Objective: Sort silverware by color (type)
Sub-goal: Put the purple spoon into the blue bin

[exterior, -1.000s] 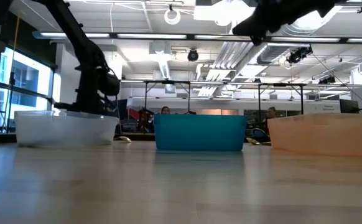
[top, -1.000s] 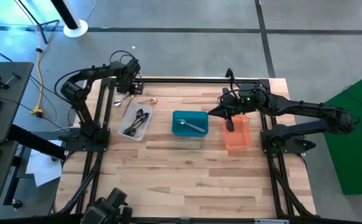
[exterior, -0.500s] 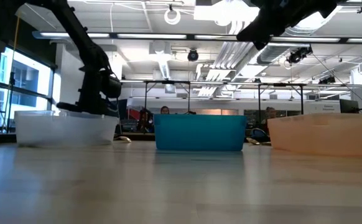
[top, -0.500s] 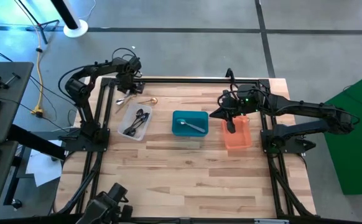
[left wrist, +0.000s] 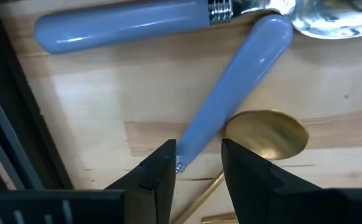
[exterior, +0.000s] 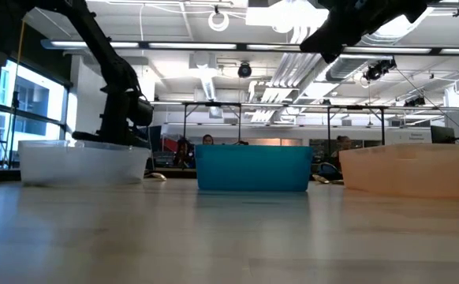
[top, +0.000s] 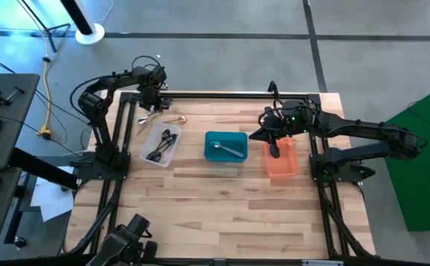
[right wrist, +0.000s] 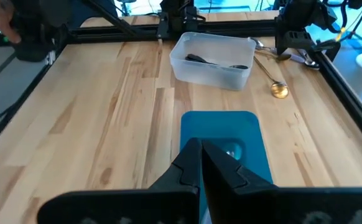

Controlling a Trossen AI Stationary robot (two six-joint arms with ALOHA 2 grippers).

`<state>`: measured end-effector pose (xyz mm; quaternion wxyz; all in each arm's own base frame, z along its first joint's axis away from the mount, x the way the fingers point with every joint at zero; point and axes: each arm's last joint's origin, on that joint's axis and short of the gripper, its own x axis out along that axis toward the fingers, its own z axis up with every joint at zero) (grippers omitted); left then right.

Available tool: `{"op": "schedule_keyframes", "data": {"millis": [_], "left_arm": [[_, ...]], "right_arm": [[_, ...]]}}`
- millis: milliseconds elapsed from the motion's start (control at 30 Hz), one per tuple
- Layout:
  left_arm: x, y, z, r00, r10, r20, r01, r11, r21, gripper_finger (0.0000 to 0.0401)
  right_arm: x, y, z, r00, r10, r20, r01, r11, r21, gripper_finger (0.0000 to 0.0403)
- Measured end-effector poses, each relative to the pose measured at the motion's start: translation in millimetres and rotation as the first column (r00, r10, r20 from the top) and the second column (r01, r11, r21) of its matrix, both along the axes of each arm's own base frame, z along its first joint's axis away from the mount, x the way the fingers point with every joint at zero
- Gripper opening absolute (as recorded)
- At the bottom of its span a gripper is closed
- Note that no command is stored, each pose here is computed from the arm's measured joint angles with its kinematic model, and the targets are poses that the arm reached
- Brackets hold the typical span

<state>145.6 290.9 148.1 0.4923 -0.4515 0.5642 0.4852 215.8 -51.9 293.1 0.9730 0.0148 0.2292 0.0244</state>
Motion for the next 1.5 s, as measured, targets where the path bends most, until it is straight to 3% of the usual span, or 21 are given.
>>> {"op": "schedule_keyframes", "data": {"millis": [267,467,800,1233,1500], "left_arm": [[11.8,6.6,-12.4,0.998,-0.048,-0.051,0.043,0.995,-0.091,0.0117],[13.9,6.8,-14.3,0.996,-0.068,-0.060,0.061,0.992,-0.106,0.0114],[12.6,4.0,-14.3,0.989,-0.129,-0.066,0.119,0.982,-0.144,0.0020],[13.2,3.4,-11.9,0.980,-0.190,-0.056,0.180,0.973,-0.144,0.0020],[15.2,5.7,10.1,0.978,-0.209,-0.020,0.206,0.975,-0.077,0.0020]], "right_arm": [[0.0,0.0,0.0,0.999,-0.039,-0.006,0.039,0.996,0.079,0.0000],[0.0,0.1,0.0,0.999,-0.049,-0.009,0.050,0.994,0.100,0.0000],[0.0,0.1,0.0,0.998,-0.059,-0.011,0.060,0.991,0.121,0.0000],[0.0,0.1,0.0,0.998,-0.069,-0.013,0.070,0.988,0.140,0.0000],[0.3,0.0,0.6,0.998,-0.069,-0.006,0.070,0.988,0.138,0.0000]]}}
